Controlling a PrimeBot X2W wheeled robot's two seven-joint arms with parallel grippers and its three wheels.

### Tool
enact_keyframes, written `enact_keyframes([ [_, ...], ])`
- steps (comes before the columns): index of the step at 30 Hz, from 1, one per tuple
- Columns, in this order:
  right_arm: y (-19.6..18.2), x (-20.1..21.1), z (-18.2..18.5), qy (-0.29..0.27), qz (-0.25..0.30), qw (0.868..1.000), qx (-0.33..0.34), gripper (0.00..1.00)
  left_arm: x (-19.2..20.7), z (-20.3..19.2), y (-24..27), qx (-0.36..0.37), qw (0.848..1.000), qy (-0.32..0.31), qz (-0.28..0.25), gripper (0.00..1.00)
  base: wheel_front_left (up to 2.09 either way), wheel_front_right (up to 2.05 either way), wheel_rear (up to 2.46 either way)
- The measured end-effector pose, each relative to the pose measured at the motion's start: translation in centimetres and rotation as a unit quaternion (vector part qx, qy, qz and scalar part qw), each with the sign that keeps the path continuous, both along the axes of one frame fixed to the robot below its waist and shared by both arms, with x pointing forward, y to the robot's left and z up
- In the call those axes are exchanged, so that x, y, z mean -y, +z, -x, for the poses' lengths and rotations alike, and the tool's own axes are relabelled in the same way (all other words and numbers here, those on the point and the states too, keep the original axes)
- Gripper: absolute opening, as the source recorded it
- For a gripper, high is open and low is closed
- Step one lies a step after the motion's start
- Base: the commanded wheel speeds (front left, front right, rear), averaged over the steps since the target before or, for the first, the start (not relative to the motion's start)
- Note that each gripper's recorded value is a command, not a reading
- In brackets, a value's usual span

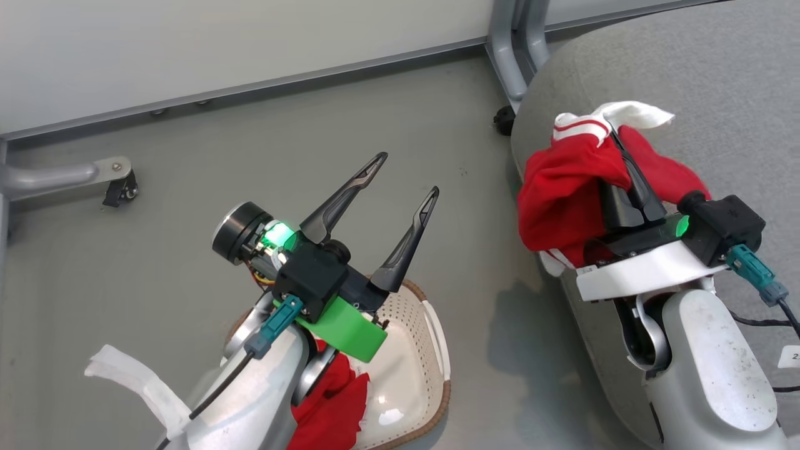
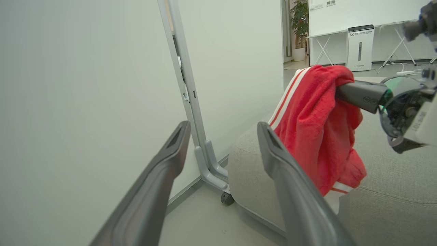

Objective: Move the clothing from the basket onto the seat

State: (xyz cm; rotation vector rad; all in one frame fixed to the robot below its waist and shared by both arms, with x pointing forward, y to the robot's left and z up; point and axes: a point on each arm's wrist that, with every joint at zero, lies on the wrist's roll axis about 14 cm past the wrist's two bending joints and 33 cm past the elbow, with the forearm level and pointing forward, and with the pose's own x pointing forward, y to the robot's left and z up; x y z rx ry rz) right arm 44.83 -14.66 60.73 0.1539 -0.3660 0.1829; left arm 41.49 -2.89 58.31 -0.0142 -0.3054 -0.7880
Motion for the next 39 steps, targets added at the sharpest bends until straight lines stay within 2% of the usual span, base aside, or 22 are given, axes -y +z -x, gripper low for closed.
enact_keyframes([
  [14, -1.9, 7.7, 3.8, -0.108, -0.007, 0.994, -0.029, 0.00, 5.2, 0.4, -0.9, -0.003, 0.997, -0.081, 0.001, 1.00, 0.00, 0.00, 0.00],
  [28, -4.5, 15.0, 8.9, -0.225, -0.010, 0.972, -0.073, 0.00, 9.8, 1.1, -2.3, -0.016, 0.988, -0.155, 0.008, 1.00, 0.00, 0.00, 0.00],
  [34, -4.8, 15.6, 8.7, -0.234, -0.009, 0.969, -0.078, 0.00, 10.4, 0.9, -3.2, -0.025, 0.986, -0.166, 0.010, 1.00, 0.00, 0.00, 0.00],
  [39, -2.6, 15.9, 6.6, -0.233, 0.012, 0.971, -0.047, 0.00, 10.5, 0.7, -3.7, -0.029, 0.985, -0.171, 0.009, 1.00, 0.00, 0.00, 0.00],
])
